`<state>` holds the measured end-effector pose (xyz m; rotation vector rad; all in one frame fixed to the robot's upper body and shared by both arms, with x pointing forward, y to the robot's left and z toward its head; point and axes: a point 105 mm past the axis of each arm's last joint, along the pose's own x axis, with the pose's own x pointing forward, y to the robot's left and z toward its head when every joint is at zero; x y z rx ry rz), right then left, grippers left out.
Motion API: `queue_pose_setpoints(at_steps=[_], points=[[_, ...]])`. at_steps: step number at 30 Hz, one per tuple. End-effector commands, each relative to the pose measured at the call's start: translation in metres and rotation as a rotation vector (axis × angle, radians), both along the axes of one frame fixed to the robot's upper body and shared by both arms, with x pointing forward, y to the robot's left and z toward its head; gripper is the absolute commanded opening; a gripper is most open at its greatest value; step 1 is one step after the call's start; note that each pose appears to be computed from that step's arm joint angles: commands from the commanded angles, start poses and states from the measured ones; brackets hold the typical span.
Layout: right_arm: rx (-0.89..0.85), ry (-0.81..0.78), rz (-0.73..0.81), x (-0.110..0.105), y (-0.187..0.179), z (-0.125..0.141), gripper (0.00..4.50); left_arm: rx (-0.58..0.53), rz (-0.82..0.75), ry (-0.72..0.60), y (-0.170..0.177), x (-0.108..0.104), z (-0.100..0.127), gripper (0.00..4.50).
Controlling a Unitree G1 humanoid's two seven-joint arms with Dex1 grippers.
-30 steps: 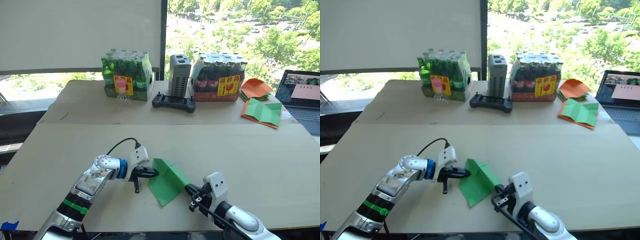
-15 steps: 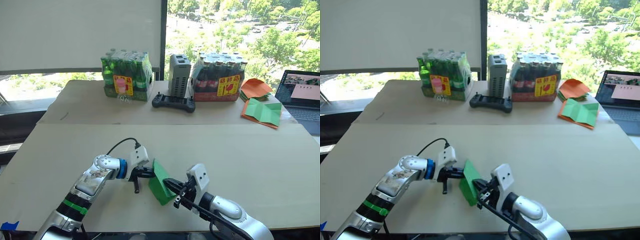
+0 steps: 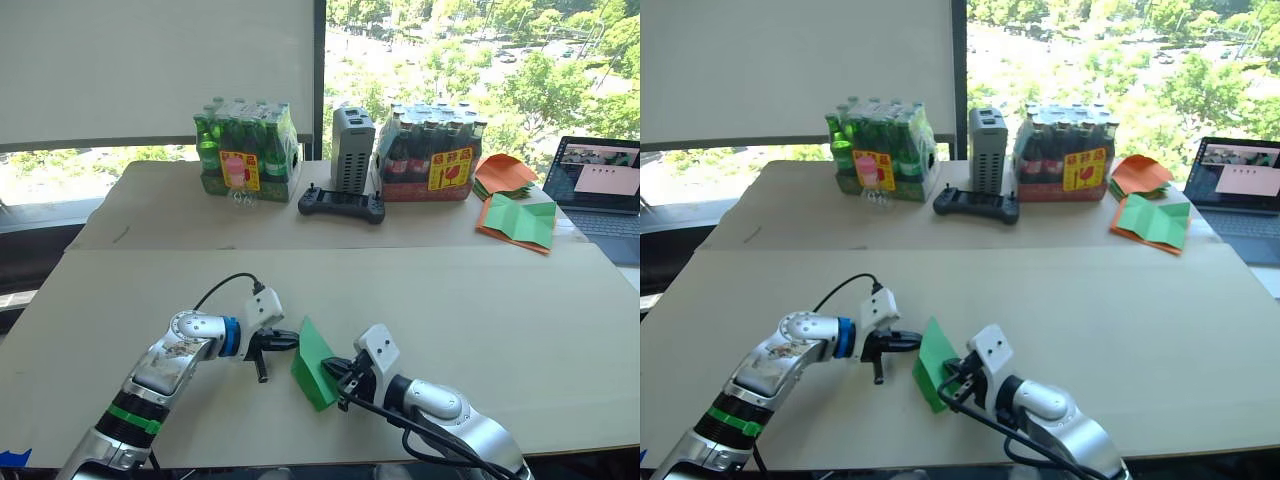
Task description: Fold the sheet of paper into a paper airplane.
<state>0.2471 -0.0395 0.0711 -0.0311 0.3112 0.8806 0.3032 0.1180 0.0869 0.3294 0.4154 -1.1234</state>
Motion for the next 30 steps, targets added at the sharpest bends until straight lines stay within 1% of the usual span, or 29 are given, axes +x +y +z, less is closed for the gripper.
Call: queue_pose_setpoints(at_steps=[1,6,10,15,17,20,25,27,30], points=[[-0.001,-0.032,0.021,0.002,0.003,0.004,0.0,-0.044,0.023,-0.042,0.002,0.0,0.019,0.06],[-0.013,-0.036,0.028,0.005,0.003,0.003,0.0,-0.068,0.056,-0.066,0.01,-0.001,0.03,0.06],[-0.01,-0.035,0.035,0.006,0.005,0.002,0.0,-0.139,0.021,-0.059,-0.001,-0.008,0.041,0.06],[-0.009,-0.034,0.038,0.007,0.006,0.003,0.0,-0.106,-0.003,-0.005,-0.005,-0.017,0.017,0.06],[-0.009,-0.036,0.04,0.008,0.006,0.003,0.0,-0.106,-0.001,0.014,-0.007,-0.018,0.008,0.06],[-0.011,-0.039,0.042,0.008,0.006,0.004,0.0,-0.065,-0.007,0.018,-0.007,-0.019,-0.006,0.06],[-0.02,-0.051,0.043,0.01,0.004,0.007,0.0,-0.039,-0.026,0.018,-0.011,-0.02,-0.015,0.06],[-0.016,-0.073,0.051,0.013,0.006,0.013,0.0,-0.01,-0.038,0.013,-0.01,-0.022,-0.02,0.06],[-0.023,-0.101,0.053,0.023,0.01,0.019,0.0,-0.006,-0.038,0.019,-0.01,-0.023,-0.022,0.06]])
